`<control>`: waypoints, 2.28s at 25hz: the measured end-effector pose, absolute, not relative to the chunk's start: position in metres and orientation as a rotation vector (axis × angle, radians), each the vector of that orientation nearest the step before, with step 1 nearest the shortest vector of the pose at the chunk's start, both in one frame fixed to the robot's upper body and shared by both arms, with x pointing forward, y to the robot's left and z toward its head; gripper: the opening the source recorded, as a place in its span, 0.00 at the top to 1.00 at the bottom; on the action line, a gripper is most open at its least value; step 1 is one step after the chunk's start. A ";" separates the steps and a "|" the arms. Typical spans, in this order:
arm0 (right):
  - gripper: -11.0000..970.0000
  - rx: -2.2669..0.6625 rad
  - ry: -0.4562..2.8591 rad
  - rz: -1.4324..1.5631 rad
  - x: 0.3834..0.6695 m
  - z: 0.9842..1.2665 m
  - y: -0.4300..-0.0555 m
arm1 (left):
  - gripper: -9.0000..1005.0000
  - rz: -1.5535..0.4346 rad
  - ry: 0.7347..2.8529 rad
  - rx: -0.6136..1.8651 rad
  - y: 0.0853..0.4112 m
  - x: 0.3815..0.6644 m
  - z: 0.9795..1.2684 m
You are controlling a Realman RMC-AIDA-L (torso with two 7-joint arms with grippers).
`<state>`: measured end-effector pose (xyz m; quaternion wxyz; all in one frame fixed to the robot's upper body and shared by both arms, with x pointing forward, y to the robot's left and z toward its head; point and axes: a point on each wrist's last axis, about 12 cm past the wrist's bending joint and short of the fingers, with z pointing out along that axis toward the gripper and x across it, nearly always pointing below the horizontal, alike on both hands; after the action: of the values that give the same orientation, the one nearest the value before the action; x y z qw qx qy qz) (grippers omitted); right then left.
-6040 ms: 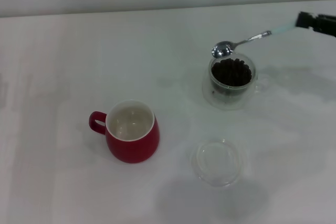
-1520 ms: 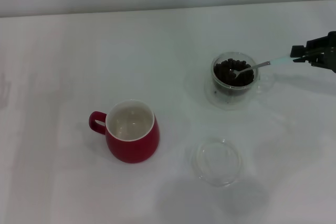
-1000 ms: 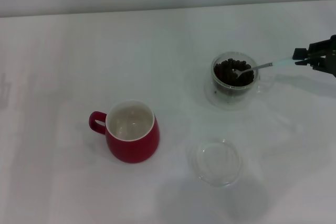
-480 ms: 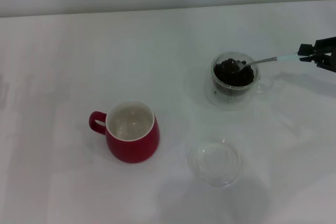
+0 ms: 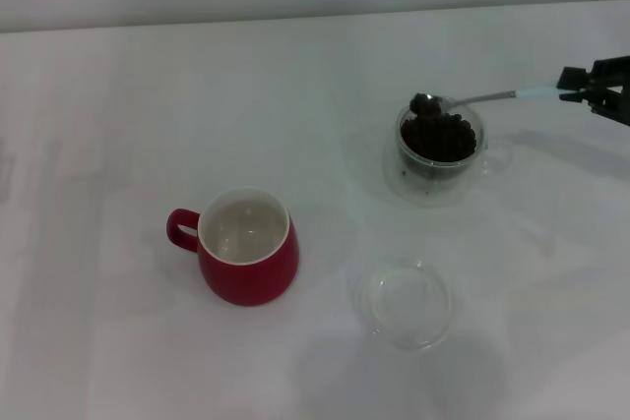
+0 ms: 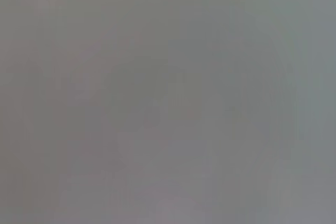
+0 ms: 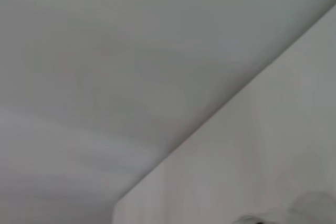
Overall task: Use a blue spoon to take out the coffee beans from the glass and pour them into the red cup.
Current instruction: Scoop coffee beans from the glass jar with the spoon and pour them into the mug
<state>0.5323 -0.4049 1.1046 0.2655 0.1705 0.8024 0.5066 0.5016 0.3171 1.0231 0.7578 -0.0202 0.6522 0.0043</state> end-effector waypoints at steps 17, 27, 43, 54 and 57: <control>0.82 0.343 2.134 1.564 0.533 1.106 -0.369 | 0.26 0.009 1.419 -0.042 0.317 0.503 1.024; 0.82 0.252 2.173 1.608 0.539 1.103 -0.343 | 0.26 0.008 1.418 -0.041 0.317 0.503 1.024; 0.81 0.060 2.215 1.655 0.545 1.094 -0.294 | 0.26 -0.004 1.423 -0.042 0.313 0.506 1.024; 0.81 -0.047 2.205 1.608 0.545 1.085 -0.284 | 0.26 -0.009 1.423 -0.045 0.311 0.506 1.024; 0.81 -0.075 2.195 1.603 0.547 1.083 -0.278 | 0.26 -0.010 1.423 -0.045 0.311 0.507 1.024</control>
<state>0.5468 -0.2782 1.0832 0.2096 -0.0271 0.7893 0.5765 0.5067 0.3109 1.0241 0.7572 -0.0206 0.6528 -0.0046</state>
